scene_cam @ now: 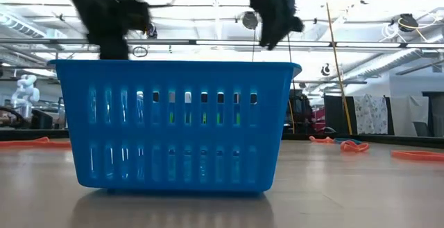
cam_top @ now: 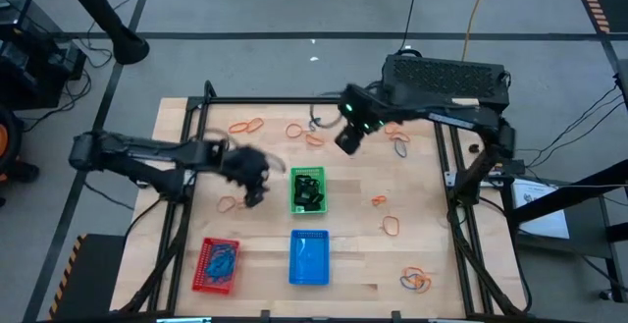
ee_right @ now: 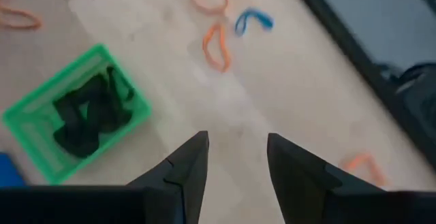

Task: Sort rubber bands into baskets
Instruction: Put the blue rubberband into the red bin

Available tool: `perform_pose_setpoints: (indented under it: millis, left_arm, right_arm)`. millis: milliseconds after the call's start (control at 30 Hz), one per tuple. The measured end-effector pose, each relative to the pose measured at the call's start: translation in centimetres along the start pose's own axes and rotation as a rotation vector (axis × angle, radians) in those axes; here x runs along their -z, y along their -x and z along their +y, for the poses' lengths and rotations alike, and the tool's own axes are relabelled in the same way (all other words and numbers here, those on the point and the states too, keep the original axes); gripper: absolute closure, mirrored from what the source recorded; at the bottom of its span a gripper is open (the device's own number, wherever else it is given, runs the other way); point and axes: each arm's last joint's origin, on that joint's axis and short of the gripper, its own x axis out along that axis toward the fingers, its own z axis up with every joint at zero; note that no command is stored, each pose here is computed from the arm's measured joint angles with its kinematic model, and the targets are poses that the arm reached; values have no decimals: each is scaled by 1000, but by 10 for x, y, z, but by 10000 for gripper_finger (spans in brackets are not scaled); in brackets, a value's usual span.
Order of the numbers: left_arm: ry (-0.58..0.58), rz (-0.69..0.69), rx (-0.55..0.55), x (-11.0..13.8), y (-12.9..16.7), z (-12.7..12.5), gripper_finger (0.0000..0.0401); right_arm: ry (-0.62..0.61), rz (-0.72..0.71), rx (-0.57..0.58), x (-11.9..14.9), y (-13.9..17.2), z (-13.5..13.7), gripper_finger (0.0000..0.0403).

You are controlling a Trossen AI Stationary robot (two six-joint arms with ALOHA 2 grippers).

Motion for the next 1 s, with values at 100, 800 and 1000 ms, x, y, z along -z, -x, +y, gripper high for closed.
perform_pose_setpoints:
  millis: [100, 800, 1000]
  left_arm:
    - [7, -70, -36, -31, -7, 30, 227]
    - [285, -41, -322, -192, -127, 186, 227]
    - [331, 74, -256, -194, -150, 200, 227]
  right_arm:
    - [-78, -3, -30, 34, 5, 7, 259]
    - [-416, 2, -260, 163, -15, 56, 259]
    - [-423, -21, -283, 161, -14, 58, 259]
